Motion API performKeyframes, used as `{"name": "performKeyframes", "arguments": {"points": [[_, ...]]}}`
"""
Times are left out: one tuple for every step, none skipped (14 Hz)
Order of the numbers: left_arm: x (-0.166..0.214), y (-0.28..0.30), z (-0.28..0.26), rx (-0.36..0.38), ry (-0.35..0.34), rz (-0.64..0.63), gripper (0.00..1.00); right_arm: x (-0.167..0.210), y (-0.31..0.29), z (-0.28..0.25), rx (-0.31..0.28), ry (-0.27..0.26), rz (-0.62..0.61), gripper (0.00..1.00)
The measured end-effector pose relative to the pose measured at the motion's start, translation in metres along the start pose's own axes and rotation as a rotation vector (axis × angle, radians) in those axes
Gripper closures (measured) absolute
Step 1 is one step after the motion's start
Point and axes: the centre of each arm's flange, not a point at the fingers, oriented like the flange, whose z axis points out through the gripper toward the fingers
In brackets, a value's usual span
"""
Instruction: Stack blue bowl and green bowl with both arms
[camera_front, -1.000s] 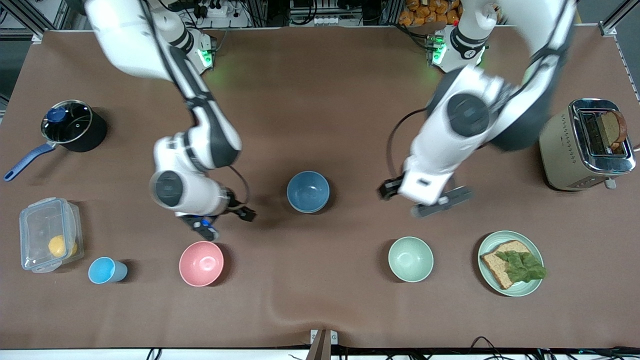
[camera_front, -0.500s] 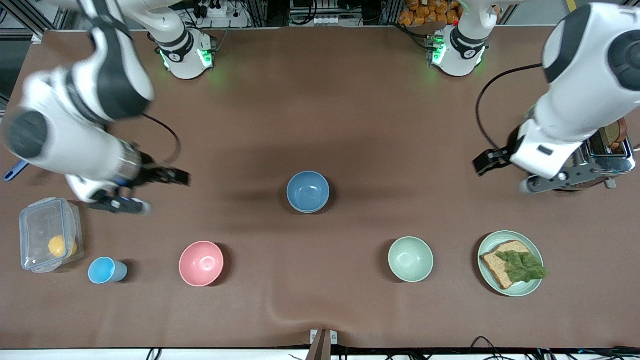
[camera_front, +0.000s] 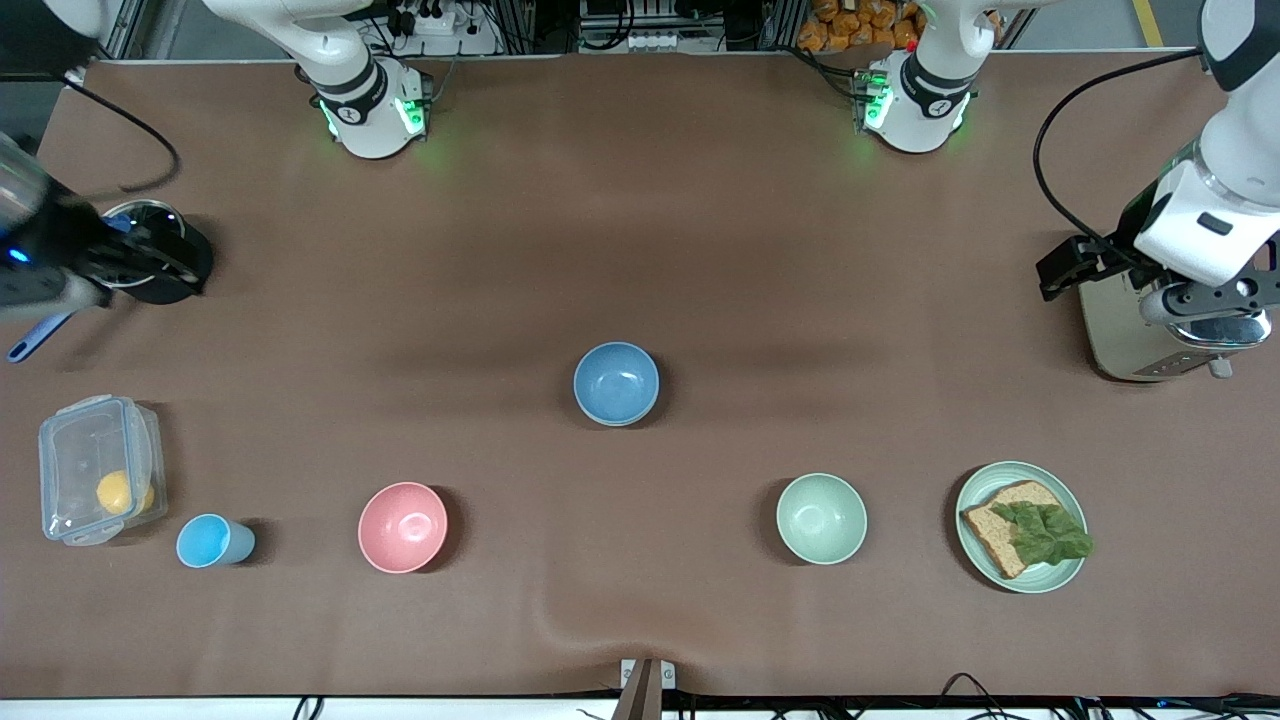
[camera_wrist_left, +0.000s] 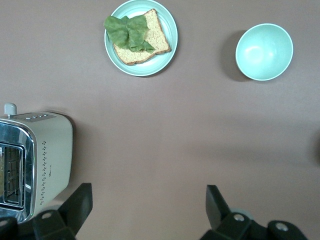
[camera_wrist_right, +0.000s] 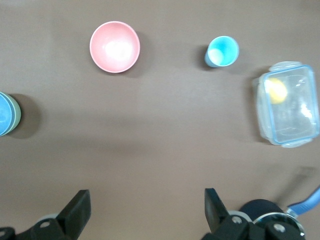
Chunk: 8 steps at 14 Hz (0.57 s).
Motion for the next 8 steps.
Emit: {"name": "performKeyframes", "arguments": {"points": [[-0.002,0.002,-0.001,0.001,-0.009,0.003,0.00,-0.005,0.007,-0.007,-0.001,0.010,0.012,0.00],[-0.004,0.003,-0.002,0.002,-0.015,0.006,0.00,-0.009,0.013,-0.010,-0.002,0.015,0.022,0.00],[-0.005,0.004,-0.003,0.001,-0.024,0.007,0.00,-0.012,0.017,-0.011,-0.002,0.012,0.031,0.00],[-0.007,0.004,-0.004,-0.003,-0.034,0.008,0.00,-0.013,0.022,-0.010,-0.002,0.008,0.039,0.00],[-0.009,0.005,-0.005,-0.009,-0.045,0.008,0.00,-0.014,0.027,-0.007,-0.001,0.003,0.048,0.00],[-0.011,0.006,-0.007,-0.014,-0.057,0.008,0.00,-0.014,0.030,-0.006,-0.001,-0.001,0.055,0.00],[-0.013,0.006,-0.010,-0.016,-0.062,0.010,0.00,-0.015,0.032,-0.005,-0.001,-0.002,0.062,0.00],[-0.014,0.007,-0.013,-0.017,-0.064,0.011,0.00,-0.015,0.033,-0.005,-0.001,-0.002,0.073,0.00]]}}
